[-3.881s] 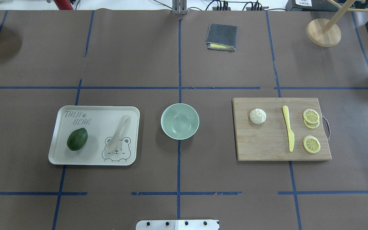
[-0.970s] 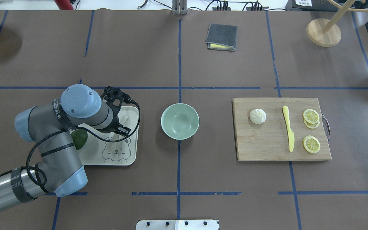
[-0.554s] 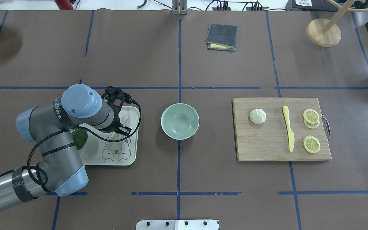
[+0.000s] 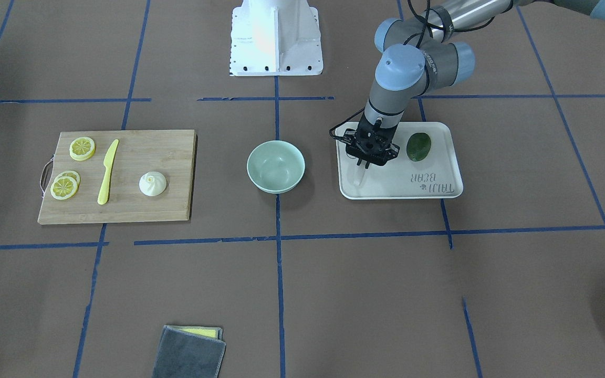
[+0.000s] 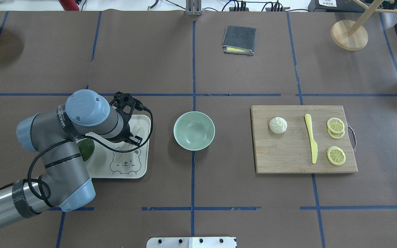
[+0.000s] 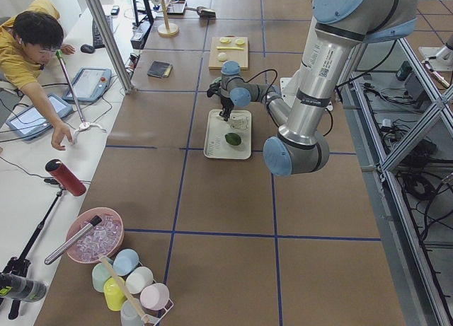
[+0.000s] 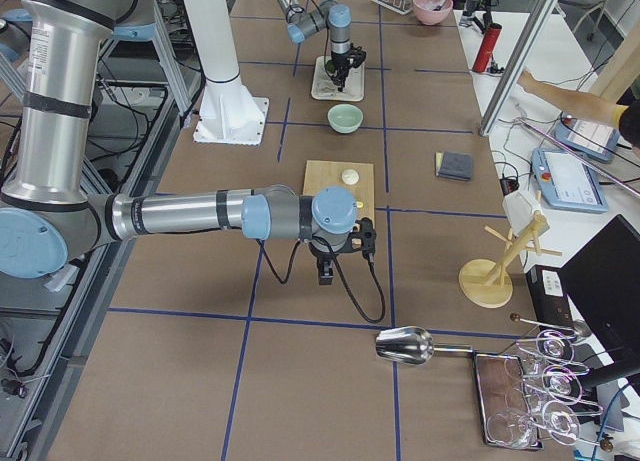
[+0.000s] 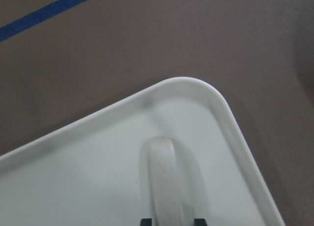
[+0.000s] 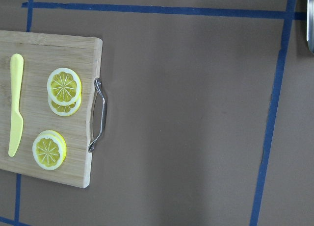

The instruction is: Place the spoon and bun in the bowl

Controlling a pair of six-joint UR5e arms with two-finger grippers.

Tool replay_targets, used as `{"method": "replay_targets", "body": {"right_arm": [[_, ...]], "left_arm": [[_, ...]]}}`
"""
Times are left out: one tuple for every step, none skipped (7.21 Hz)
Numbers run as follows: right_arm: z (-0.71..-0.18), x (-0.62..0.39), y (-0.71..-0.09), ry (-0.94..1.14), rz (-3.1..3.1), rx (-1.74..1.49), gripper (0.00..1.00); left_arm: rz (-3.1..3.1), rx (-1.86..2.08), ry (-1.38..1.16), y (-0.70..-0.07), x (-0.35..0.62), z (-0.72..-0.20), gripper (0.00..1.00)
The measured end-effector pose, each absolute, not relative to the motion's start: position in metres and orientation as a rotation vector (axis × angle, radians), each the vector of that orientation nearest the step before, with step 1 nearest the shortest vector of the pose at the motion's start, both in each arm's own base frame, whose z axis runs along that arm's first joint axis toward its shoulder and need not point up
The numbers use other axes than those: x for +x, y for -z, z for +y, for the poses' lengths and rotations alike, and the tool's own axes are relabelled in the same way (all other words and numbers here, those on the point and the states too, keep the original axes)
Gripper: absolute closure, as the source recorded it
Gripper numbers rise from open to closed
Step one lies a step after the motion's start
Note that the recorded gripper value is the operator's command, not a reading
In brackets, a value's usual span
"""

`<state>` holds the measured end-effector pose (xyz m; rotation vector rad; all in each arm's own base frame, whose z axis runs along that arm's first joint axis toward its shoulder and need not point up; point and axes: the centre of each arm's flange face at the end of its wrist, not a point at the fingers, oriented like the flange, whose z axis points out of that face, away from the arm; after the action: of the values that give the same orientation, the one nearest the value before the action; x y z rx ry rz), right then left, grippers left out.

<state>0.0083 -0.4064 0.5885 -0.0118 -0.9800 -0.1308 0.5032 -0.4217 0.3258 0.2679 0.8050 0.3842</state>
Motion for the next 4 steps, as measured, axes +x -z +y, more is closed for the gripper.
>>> {"method": "replay_targets", "body": {"right_arm": [[-0.406,0.008,-0.589,0.130,-0.980,-0.012,0.00],[-0.406,0.009,-0.589,0.129,-0.980,-0.012,0.00],[-0.406,0.009,-0.588,0.129,-0.981,-0.011,0.00],[-0.406,0.008,-0.588,0.129,-0.981,-0.011,0.00]], "left_arm": [[0.814,0.274,-0.379,-0.318,0.502,-0.423,1.00],[0.833,0.291,-0.370,-0.302,0.499,-0.428,1.00],[0.865,0.309,-0.344,-0.277,0.498,-0.434,1.00],[0.911,0.315,-0.292,-0.246,0.501,-0.439,1.00]]}}
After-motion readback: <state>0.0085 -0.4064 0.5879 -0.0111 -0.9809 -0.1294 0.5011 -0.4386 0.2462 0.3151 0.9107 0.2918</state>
